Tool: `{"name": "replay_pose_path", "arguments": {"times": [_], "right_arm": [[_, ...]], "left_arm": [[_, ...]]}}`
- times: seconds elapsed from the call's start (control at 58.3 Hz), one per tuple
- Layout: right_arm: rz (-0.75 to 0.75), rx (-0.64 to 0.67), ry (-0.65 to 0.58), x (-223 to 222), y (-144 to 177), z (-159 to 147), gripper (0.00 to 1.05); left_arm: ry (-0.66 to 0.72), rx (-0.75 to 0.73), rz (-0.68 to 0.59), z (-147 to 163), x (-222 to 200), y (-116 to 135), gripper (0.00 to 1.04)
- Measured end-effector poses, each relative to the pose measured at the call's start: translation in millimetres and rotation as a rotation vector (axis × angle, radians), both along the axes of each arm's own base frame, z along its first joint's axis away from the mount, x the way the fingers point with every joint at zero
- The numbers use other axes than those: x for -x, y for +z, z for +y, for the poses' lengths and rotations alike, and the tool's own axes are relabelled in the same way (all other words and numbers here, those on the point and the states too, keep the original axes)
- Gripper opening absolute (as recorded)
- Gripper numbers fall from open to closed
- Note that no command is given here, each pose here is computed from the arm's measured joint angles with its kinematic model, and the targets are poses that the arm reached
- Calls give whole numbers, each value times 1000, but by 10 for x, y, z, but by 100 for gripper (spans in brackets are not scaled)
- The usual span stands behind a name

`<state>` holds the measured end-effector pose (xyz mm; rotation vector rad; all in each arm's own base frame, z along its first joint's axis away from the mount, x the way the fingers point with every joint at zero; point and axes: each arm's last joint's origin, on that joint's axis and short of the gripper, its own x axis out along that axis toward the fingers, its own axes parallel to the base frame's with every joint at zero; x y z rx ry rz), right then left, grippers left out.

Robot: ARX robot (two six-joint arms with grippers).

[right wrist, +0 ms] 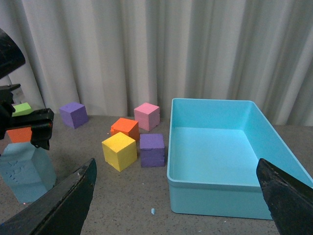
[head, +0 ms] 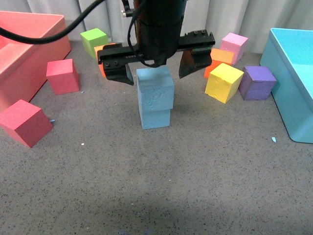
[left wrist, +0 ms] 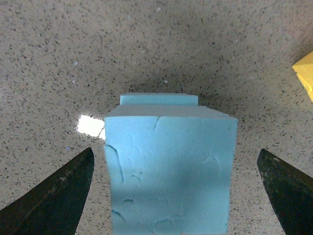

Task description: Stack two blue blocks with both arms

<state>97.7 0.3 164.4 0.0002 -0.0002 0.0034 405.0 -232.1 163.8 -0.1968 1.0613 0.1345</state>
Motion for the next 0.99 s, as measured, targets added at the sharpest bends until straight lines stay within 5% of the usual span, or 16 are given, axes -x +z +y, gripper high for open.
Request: {"name": "replay_pose_path", "arguments": {"times": [0.171,0.257,0.411,0.549,0.737,0.994], "right_arm": [[0,0,0,0,0,0,95],[0,0,1,0,0,0,95],[0,0,-2,0,0,-1,95],[0,0,-1,0,0,0,95],[0,0,0,0,0,0,95],[0,0,0,0,0,0,95]], "left_arm": [[5,-2,-91,128,18,203,97],[-52,-111,-363,302,79,104,83],[-171,-183,-673,809,472,-118,60],[-117,-147,-1058,1280,899,132,35],[-122,-172,-1074,1664,1363,37,3],[-134,-183,-1061,1964,1836,-2,4]]}}
